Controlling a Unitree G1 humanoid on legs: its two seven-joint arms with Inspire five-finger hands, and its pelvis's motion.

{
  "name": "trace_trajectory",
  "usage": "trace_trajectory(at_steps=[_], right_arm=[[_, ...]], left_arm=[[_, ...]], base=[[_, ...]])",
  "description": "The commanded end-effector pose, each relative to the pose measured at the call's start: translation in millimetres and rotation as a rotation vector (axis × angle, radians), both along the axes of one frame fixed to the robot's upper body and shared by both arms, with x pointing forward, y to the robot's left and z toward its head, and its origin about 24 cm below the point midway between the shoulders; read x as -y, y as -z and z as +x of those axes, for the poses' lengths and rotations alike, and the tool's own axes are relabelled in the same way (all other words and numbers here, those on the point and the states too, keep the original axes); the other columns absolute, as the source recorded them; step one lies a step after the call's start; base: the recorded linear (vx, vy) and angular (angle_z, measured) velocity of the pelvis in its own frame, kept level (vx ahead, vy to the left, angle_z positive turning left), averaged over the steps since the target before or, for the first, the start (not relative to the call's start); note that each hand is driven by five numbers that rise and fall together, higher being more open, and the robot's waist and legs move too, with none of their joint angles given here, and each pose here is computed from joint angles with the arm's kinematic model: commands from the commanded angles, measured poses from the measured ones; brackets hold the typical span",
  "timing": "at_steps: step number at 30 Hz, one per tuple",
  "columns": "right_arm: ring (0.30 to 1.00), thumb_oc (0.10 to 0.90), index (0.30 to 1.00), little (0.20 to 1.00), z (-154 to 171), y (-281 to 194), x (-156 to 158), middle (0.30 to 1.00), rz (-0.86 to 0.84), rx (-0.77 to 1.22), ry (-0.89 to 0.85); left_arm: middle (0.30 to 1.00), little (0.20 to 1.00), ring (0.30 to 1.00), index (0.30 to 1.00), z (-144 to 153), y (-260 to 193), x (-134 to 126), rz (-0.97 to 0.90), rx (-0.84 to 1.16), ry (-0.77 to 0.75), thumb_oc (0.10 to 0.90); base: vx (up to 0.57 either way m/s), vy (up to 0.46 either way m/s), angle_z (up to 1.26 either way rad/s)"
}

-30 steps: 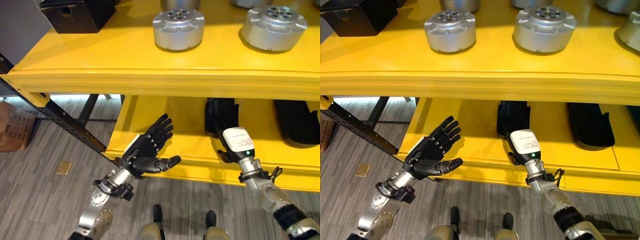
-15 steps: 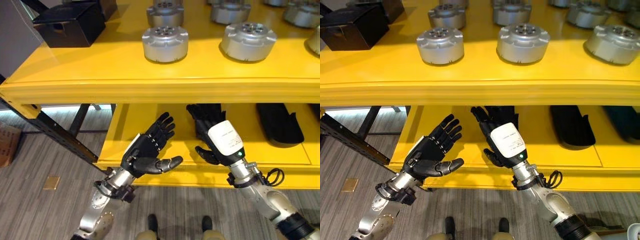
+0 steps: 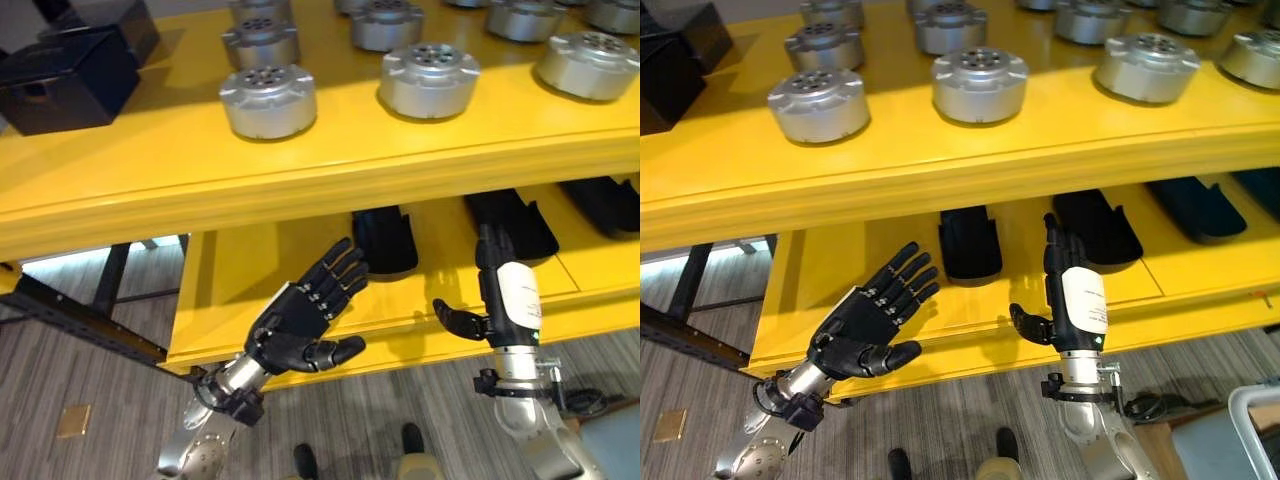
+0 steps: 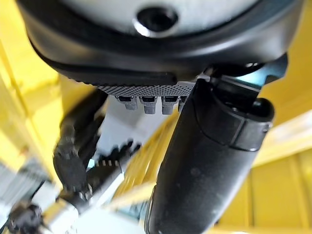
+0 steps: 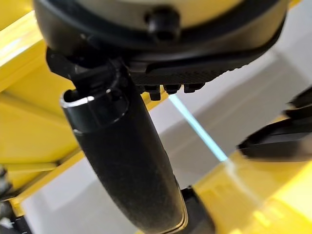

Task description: Move parts from the plastic box to the shelf.

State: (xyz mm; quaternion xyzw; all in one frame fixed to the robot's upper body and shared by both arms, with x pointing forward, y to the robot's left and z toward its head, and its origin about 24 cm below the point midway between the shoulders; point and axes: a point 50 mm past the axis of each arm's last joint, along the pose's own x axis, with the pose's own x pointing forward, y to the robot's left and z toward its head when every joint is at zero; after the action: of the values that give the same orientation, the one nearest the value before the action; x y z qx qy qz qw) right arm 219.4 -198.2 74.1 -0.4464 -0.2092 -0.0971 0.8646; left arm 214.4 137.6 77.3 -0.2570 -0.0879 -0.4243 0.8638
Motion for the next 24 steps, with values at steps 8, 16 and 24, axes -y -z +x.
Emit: trace_trajectory(at_steps=[8,16,24], right_arm=[[1.000,0.900,1.000,1.000,14.0,-65.8,-22.9,1.000,0.238,0.304,-0.280],[1.000,0.900,1.000,1.000,28.4,-83.2,-51.9,1.000,0.237,0.369,-0.366],[1.000,0.900,1.000,1.000,31.1,-78.4,-17.2,1.000,0.179,0.317,-0.190]], left_arm=[[1.000,1.000,1.000,1.000,8.0,-37.2,13.0,-0.085,0.169,0.040,0.900],[1.000,1.000,1.000,1.000,10.5,-33.5,5.8,-0.070,0.189,-0.015,0.900],[1.000,1.000,1.000,1.000,6.4,-27.6,-0.3,-0.096,0.115,-0.041,0.900]], base=[[-0.09,0.014,-0.59],[-0.06,-0.253,-0.53],[0.03,-0.243,-0.32]])
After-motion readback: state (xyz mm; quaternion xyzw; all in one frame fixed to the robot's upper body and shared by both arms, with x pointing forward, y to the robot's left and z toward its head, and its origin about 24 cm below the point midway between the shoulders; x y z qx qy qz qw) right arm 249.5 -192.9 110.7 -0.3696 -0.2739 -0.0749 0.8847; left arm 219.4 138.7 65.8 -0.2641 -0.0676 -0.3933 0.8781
